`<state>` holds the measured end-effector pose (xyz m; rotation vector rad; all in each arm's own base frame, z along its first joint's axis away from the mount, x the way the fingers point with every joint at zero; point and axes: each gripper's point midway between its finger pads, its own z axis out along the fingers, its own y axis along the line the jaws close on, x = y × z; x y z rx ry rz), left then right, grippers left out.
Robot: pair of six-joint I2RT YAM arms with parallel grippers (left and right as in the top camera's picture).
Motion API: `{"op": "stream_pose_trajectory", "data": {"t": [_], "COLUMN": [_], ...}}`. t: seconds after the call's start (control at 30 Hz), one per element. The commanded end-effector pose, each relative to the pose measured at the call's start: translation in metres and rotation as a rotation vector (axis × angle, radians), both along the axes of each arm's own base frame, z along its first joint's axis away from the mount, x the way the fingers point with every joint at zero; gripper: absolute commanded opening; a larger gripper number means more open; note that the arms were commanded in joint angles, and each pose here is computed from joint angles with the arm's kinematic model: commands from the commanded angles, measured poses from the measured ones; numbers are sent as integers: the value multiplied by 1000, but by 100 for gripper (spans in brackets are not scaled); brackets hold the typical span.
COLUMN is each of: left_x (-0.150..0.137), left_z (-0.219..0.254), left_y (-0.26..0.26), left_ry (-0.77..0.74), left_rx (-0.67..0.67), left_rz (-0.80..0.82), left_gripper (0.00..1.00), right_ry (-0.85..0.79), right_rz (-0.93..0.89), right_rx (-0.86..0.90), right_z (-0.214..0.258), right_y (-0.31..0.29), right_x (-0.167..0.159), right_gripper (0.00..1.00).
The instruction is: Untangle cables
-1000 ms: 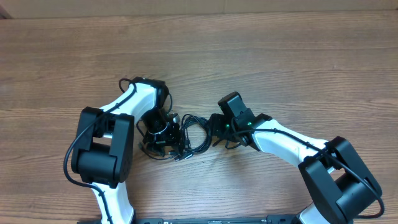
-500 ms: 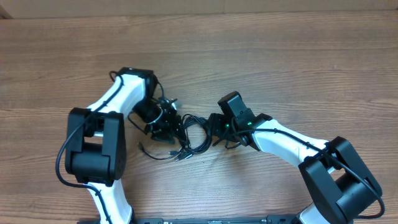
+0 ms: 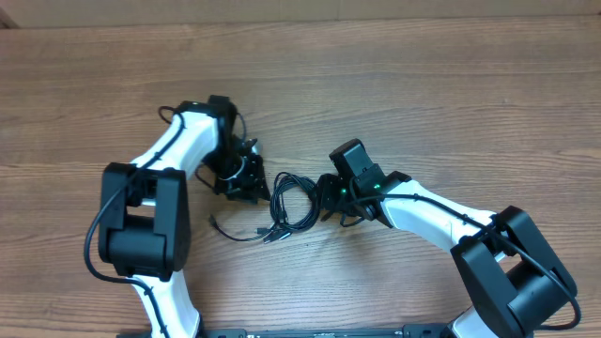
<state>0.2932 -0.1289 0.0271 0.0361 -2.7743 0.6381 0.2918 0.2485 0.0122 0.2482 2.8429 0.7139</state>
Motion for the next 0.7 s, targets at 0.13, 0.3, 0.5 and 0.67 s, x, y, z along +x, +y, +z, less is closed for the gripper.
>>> {"op": "stream_pose_trajectory", "data": {"t": [0.13,0.3,0.5,0.67], "left_x": [4,2,20,38], "left_z": [-19,-25,-30,-30], "left_y": [-18,-25,-27,-38], "left_ry": [-67,-105,-213,-316], "left_rx": [193,261,316,277], "left_rz": [-12,-70,-99,-159], "left_gripper": [22,18,7,5], "right_ry": [3,3,4,7], "right_rz": [6,6,6,8], "right_rx": [1,1,2,3], "right_z": [-1,-1,-1,-2], "right_y": [1,1,1,1], "right_x": [-1,-1,-1,-2], "right_gripper": [57,57,56,56]}}
